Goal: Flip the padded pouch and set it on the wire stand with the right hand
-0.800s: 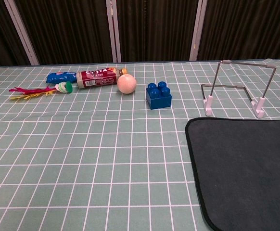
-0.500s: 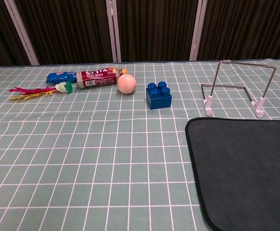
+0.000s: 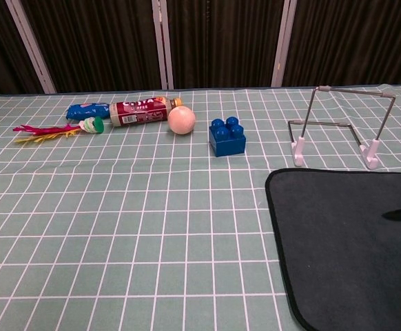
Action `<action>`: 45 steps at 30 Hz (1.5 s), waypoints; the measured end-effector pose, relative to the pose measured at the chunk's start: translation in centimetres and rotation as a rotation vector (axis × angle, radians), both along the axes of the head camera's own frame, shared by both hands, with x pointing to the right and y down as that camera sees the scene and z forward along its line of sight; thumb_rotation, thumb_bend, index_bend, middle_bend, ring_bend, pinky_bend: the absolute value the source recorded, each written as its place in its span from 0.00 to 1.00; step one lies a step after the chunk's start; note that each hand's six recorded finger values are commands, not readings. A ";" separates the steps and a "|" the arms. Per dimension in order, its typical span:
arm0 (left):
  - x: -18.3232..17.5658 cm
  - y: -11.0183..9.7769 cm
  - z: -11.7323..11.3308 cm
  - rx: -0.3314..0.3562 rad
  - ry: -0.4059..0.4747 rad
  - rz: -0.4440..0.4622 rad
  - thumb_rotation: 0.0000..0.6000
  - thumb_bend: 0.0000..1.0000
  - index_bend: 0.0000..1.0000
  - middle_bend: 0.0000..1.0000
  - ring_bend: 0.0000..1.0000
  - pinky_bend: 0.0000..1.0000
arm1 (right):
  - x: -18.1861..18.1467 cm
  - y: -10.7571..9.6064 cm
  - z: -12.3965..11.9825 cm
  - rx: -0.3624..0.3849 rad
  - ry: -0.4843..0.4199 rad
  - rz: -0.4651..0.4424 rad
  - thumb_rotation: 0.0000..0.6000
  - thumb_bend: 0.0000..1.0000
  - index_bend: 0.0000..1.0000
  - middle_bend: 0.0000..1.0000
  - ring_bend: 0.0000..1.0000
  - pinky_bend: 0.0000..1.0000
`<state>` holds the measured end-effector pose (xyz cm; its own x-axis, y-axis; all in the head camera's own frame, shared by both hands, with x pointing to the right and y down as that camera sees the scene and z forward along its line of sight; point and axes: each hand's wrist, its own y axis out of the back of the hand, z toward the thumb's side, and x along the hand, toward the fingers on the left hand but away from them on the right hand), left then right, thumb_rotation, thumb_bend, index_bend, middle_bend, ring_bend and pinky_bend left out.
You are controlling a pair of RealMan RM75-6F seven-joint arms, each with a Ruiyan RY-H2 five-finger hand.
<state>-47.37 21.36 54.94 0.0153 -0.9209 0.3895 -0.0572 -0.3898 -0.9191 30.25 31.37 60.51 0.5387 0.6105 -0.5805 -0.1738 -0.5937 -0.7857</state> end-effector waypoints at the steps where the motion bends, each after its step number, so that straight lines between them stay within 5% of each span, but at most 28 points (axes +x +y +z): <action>1: -0.1 0.0 0.0 -0.001 -0.002 -0.001 1.00 0.00 0.00 0.00 0.00 0.00 | -0.2 0.2 0.4 -0.004 0.002 -0.012 1.00 0.14 0.29 0.00 0.00 0.00; 10: -0.4 0.1 0.1 -0.008 -0.006 -0.011 1.00 0.00 0.00 0.00 0.00 0.00 | -0.5 0.9 2.8 0.017 0.066 -0.091 1.00 0.15 0.31 0.00 0.00 0.00; 45: -0.3 0.1 0.5 -0.012 -0.016 -0.007 1.00 0.00 0.00 0.00 0.00 0.00 | 1.2 2.6 5.3 0.106 0.159 -0.184 1.00 0.15 0.36 0.00 0.00 0.00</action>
